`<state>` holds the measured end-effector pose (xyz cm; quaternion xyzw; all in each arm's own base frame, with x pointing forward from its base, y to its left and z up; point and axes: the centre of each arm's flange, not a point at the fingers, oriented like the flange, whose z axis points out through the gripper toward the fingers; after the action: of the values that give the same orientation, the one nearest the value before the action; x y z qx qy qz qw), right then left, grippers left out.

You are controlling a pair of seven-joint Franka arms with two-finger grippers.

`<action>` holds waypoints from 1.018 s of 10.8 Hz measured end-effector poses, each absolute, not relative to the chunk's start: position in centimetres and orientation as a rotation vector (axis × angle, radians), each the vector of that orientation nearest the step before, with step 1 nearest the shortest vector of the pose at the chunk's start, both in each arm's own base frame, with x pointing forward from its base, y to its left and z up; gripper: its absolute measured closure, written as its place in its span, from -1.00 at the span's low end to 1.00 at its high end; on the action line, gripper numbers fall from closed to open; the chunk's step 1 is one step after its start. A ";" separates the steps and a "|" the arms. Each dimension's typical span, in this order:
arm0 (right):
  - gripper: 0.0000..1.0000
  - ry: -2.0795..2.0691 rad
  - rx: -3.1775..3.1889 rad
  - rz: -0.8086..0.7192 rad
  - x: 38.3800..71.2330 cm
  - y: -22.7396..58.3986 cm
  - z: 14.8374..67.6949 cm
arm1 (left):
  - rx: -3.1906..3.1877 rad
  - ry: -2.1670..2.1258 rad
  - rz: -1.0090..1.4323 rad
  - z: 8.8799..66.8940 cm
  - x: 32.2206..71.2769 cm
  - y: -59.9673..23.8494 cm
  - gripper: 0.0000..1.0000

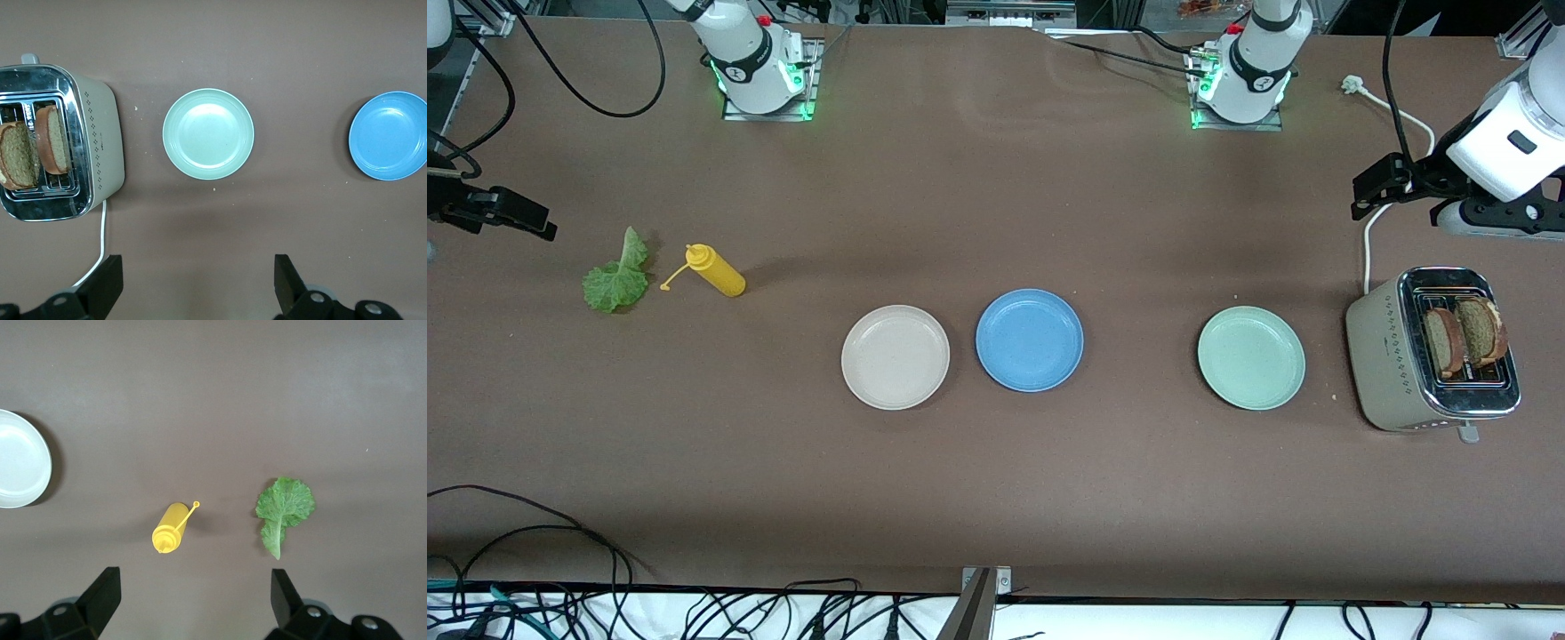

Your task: Make sandwich in blue plate with both arms

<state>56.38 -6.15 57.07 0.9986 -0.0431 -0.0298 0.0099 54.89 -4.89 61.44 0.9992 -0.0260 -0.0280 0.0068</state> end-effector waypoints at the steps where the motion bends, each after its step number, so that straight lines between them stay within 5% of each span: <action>1: -1.00 -0.134 3.117 -0.095 56.4 -6.2 57.0 | 3.126 -0.081 -0.088 61.4 54.9 -4.9 -1.00; 11: -1.00 -0.135 3.115 -0.088 56.3 -6.2 57.3 | 3.126 -0.089 -0.088 61.4 54.9 -5.2 -1.00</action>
<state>56.27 -6.18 57.32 0.9986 -0.0432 -0.0281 0.0113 54.86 -5.16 61.44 0.9992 -0.0285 -0.0280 0.0067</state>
